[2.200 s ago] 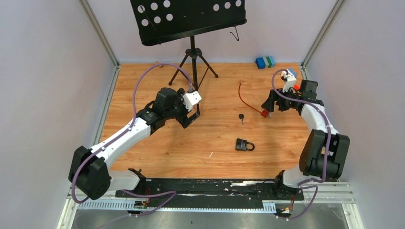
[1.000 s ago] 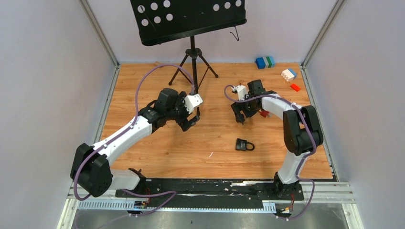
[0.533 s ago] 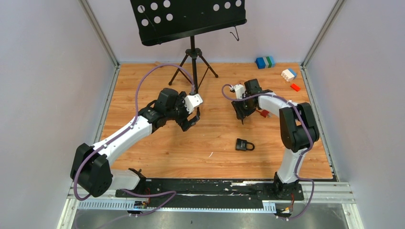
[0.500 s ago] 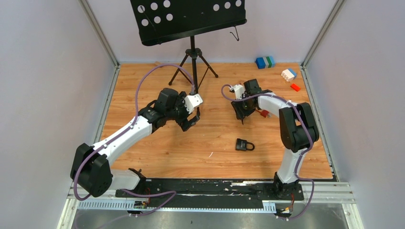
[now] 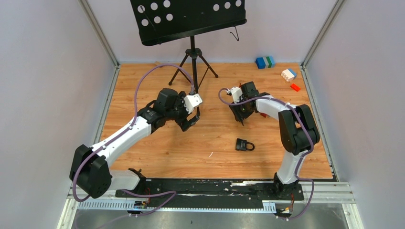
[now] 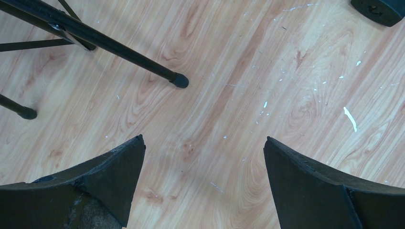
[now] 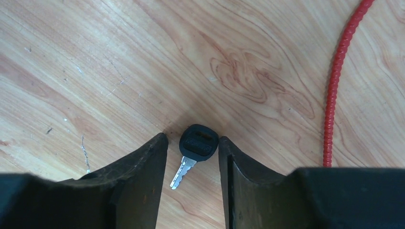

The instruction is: Unlock with the key

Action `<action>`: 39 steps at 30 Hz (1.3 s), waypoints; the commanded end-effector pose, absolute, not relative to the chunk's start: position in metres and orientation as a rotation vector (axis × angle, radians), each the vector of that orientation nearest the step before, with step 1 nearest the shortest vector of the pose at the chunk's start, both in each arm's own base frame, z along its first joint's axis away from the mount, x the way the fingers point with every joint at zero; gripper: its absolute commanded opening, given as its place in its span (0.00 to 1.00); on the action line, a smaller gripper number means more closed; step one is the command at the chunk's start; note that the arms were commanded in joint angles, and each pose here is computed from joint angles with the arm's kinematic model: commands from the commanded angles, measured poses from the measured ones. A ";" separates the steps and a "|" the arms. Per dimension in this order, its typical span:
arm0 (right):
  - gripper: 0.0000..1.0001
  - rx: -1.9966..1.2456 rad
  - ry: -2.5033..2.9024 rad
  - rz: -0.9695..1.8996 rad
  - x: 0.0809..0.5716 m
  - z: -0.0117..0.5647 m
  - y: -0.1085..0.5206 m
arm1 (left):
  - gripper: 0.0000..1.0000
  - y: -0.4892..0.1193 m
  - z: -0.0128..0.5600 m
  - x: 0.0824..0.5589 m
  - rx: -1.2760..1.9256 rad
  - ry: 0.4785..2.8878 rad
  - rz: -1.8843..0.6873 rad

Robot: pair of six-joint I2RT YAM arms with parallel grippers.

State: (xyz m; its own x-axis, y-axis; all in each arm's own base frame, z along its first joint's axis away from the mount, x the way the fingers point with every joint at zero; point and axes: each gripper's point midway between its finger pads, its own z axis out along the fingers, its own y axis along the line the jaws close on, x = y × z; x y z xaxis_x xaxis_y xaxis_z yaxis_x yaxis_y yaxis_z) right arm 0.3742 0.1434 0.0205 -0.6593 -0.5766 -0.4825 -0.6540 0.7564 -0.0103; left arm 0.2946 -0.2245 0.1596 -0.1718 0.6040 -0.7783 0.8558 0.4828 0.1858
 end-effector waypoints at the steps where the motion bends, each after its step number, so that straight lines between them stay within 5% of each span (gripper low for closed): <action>1: 0.42 -0.954 2.565 0.169 0.356 0.009 0.129 | 1.00 -0.225 0.182 0.296 1.201 1.827 -0.367; 12: 0.17 -1.070 2.481 0.272 0.347 0.020 0.157 | 1.00 -0.222 0.183 0.298 1.196 1.827 -0.343; 25: 0.16 -1.422 2.121 0.403 0.311 0.064 0.258 | 1.00 -0.187 0.178 0.291 1.134 1.879 -0.237; 39: 0.16 -1.663 1.914 0.494 0.257 0.069 0.331 | 1.00 -0.089 0.192 0.304 0.716 2.044 -0.209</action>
